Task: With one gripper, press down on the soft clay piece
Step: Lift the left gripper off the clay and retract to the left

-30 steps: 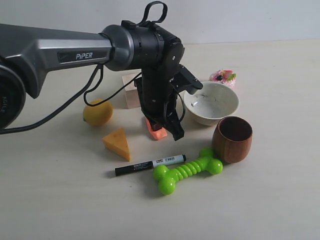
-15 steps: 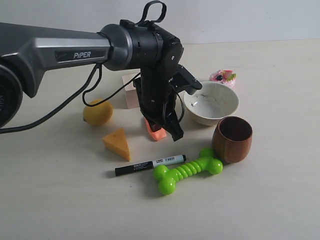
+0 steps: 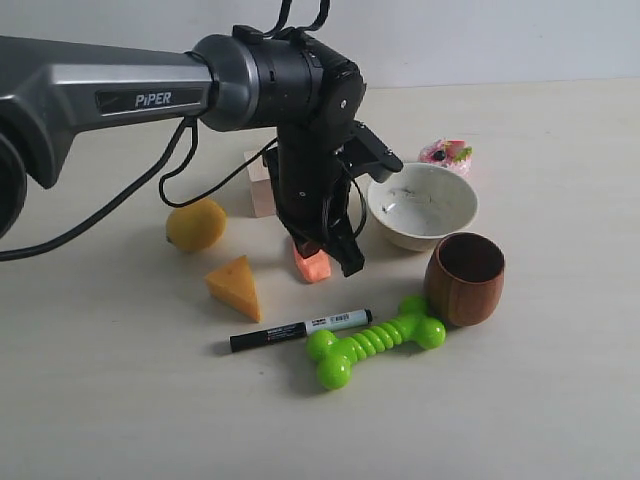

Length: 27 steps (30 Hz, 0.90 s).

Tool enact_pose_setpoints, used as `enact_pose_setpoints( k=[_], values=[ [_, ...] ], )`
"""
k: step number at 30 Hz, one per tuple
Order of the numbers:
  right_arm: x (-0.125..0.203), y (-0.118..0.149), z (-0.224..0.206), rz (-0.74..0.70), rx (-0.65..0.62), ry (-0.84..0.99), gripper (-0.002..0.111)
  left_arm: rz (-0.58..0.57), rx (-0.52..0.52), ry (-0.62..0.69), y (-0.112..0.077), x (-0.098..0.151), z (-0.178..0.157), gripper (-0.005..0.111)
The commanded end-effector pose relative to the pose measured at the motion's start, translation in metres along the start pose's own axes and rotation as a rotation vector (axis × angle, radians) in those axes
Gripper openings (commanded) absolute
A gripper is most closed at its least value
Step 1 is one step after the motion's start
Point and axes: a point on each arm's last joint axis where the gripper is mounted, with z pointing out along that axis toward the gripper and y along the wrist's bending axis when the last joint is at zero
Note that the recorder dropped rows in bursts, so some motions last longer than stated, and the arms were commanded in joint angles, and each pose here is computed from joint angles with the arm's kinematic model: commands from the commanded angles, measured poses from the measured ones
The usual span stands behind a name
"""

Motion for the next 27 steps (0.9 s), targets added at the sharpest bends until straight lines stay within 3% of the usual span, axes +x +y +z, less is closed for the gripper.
enact_pose_setpoints(
  k=[1,9,15,19,27],
  values=[
    [0.001,0.0,0.0,0.002,0.006,-0.006,0.0,-0.01,-0.002,-0.011,0.0,0.001,-0.01,0.0],
    [0.001,0.0,0.0,0.002,0.006,-0.006,0.0,-0.1,-0.026,-0.1,0.003,0.002,-0.048,0.0],
    [0.001,0.0,0.0,0.002,0.006,-0.006,0.0,-0.128,-0.053,-0.288,-0.002,0.012,-0.093,0.0],
    [0.001,0.0,0.0,0.002,0.006,-0.006,0.0,-0.205,-0.059,-0.434,-0.007,0.038,-0.125,0.0],
    [0.001,0.0,0.0,0.002,0.006,-0.006,0.0,-0.318,-0.045,-0.707,-0.029,0.13,-0.2,0.0]
  ],
)
